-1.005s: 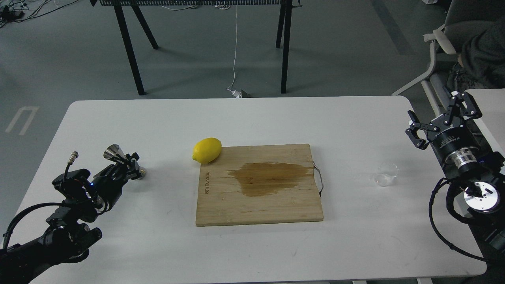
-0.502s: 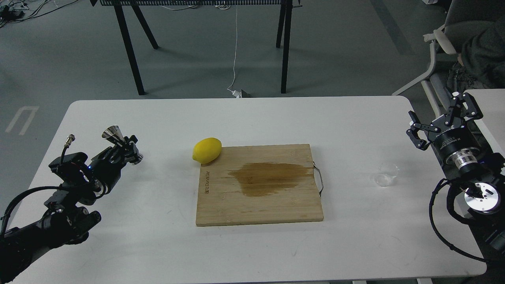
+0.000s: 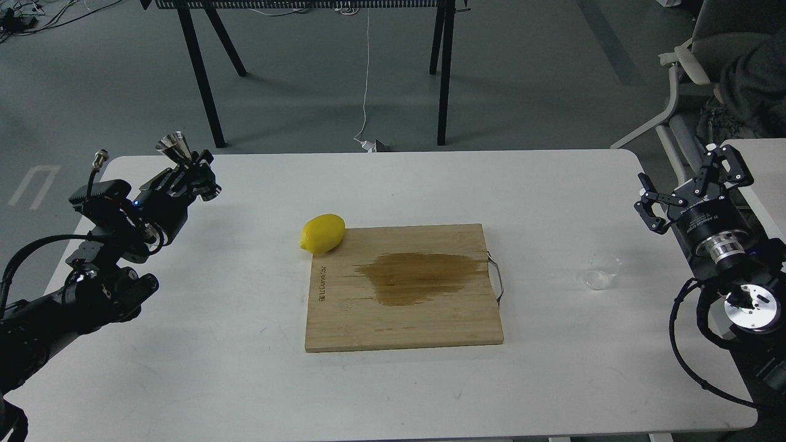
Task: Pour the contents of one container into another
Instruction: 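Carry the jigger with the left gripper over the cutting board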
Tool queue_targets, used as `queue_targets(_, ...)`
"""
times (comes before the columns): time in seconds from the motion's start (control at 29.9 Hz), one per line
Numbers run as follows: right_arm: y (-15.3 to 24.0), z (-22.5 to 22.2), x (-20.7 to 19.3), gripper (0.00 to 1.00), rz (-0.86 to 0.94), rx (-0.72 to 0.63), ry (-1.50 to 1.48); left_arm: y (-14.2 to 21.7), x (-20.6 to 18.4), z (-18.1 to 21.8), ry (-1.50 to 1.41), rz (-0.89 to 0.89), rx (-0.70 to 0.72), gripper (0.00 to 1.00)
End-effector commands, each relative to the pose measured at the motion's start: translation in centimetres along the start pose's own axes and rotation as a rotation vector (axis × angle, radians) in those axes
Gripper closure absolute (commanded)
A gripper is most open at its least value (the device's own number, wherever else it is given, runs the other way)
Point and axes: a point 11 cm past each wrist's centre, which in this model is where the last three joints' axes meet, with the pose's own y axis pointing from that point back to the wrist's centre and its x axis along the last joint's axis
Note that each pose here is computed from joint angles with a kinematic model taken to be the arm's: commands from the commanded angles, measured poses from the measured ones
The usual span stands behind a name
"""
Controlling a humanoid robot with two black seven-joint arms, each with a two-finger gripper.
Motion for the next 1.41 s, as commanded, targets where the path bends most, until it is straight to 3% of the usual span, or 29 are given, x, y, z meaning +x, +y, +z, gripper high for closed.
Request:
queue_targets(0.0,0.0,-0.1,0.1,0.01,0.002,0.001,0.001,-2.1,1.5,2.7,-0.022,0.020,-0.067,0.77)
queue_targets(0.33,-0.2,-0.3,0.0,0.01,0.000,0.006,0.005,-6.7,1.9,13.9,-0.029,0.033,-0.298,0.77)
queue_targets(0.67,0.1,0.0,1.4,0.01,0.050,0.008,0.023,-7.6,-0.2,23.1,-0.007,0.003,-0.469,0.77)
queue_targets(1.0,0.0,0.6,1.4,0.01,0.058,0.006,0.018,-7.1,-1.1,23.8,-0.127,-0.033,-0.536,0.76)
queue_targets(1.37,0.1,0.3,2.1,0.01,0.080,0.011,0.034,-4.2,-5.8,25.7,-0.169,-0.133,-0.658,0.76)
